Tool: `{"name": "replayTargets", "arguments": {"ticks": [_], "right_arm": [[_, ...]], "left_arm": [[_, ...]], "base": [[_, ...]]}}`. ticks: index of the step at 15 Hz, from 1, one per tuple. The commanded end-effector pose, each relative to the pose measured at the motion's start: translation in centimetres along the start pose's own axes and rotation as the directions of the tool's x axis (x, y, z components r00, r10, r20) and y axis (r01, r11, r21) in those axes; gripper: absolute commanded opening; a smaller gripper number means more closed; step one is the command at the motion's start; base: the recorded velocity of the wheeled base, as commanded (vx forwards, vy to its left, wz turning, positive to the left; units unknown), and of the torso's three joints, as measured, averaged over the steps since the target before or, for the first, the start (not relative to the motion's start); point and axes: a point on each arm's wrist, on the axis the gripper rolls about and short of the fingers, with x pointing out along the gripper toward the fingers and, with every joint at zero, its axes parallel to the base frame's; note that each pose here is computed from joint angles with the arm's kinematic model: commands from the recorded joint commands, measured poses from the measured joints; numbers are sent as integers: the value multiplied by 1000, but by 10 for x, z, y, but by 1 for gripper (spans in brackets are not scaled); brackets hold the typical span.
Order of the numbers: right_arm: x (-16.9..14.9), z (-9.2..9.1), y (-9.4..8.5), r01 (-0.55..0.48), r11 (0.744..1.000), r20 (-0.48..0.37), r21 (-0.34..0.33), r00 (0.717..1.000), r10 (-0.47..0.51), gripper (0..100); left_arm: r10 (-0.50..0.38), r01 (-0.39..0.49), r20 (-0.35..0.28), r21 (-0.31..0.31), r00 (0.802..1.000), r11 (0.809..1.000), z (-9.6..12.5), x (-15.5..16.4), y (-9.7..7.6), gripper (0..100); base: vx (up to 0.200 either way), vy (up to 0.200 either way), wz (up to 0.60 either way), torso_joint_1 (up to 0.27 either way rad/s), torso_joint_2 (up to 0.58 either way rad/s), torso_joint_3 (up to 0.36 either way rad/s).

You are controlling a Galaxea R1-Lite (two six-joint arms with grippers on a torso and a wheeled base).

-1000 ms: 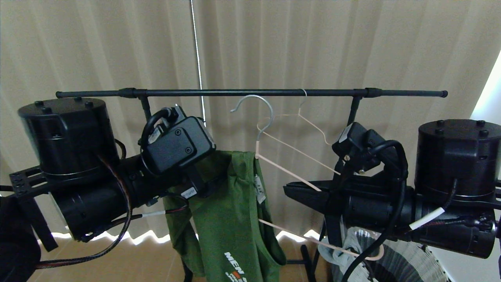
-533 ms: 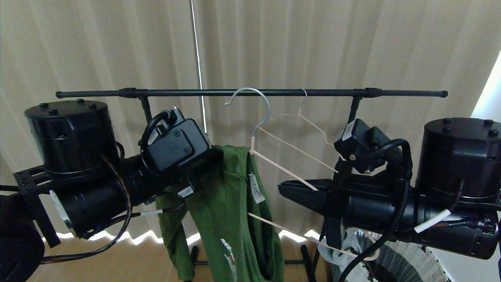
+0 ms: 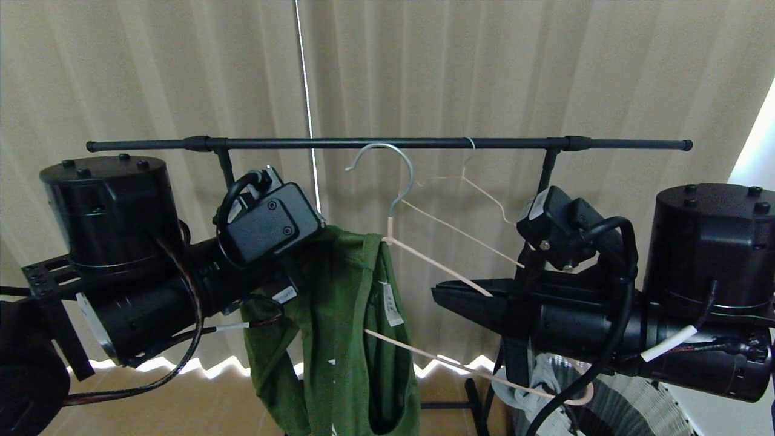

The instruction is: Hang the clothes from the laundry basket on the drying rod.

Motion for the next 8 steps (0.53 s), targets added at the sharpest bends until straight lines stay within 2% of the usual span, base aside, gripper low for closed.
{"name": "replayTargets", "arguments": {"ticks": [1, 2, 3, 6, 8], "right_arm": [[0, 0, 0, -1, 1000, -1, -3, 1000, 1, 0], [0, -1, 0, 0, 1000, -5, -4, 1000, 0, 0], [0, -1, 0, 2, 1000, -8, -3, 1000, -2, 100], [-1, -4, -2, 24, 1000, -14, 0, 1000, -24, 100], [-6, -2, -11, 93, 996, -3, 6, 996, -93, 100]], "left_arm": [[-4, 4, -5, -1, 1000, 1000, -1, 0, -1, 0], [-5, 5, -8, -1, 1000, 1000, -2, 0, -2, 0], [-8, 8, -10, -1, 1000, 1000, -3, -1, -3, 0], [11, -11, -33, -2, 999, 1000, -5, -2, -1, 0], [84, -85, -120, -3, 989, 996, -12, -2, 3, 0]], "base": [[0, 0, 0, 0, 0, 0], [0, 0, 0, 0, 0, 0], [0, 0, 0, 0, 0, 0], [0, 0, 0, 0, 0, 0], [0, 0, 0, 0, 0, 0]]}}
